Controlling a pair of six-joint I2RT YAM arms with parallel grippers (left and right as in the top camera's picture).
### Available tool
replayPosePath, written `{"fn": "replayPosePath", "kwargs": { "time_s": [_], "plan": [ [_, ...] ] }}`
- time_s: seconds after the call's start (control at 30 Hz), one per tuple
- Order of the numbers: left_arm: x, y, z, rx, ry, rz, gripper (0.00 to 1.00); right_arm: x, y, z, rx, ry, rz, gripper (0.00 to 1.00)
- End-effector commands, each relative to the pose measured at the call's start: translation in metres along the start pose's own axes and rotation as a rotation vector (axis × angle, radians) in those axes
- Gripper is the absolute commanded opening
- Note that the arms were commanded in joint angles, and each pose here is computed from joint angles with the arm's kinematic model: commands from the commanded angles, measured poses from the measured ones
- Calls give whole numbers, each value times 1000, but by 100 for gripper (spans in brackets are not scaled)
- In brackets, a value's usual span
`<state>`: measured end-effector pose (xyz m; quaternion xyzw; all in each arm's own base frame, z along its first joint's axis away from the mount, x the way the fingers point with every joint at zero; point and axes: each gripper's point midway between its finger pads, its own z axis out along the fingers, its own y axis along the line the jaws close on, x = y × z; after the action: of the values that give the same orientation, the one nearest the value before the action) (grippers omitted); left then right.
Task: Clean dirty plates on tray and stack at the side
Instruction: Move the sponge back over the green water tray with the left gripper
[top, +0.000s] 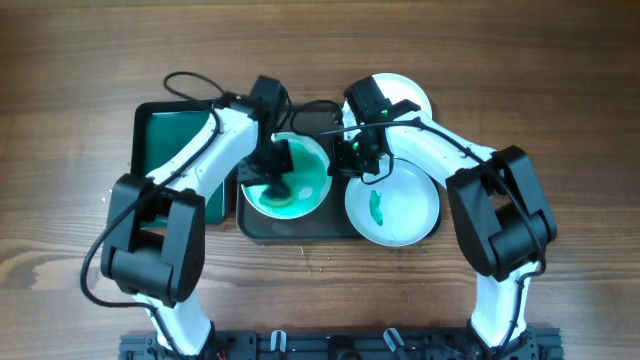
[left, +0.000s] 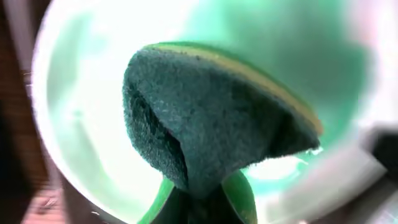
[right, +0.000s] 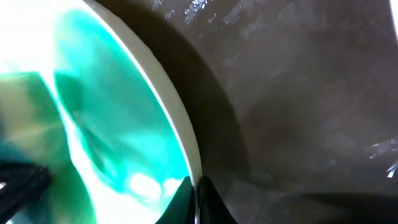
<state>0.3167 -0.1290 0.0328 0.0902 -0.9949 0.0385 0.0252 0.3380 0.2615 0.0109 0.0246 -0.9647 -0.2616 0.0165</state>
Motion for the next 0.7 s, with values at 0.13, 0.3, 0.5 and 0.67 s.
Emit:
{"fn": "replayPosePath", "kwargs": {
  "time_s": [0.13, 0.3, 0.5, 0.67],
  "plan": [
    [-42, -15, -103, 239, -167, 85, 4, 1, -13, 2, 55, 2, -13, 4],
    [-61, 63, -133, 102, -267, -84, 4, -8, -14, 2, 68, -36, -51, 4],
    [-60, 95, -133, 67, -245, -164, 4, -12, -7, 6, 77, -67, -86, 9],
    [-62, 95, -133, 69, -250, -164, 4, -6, -3, 14, 131, -69, -121, 5]
  ]
}}
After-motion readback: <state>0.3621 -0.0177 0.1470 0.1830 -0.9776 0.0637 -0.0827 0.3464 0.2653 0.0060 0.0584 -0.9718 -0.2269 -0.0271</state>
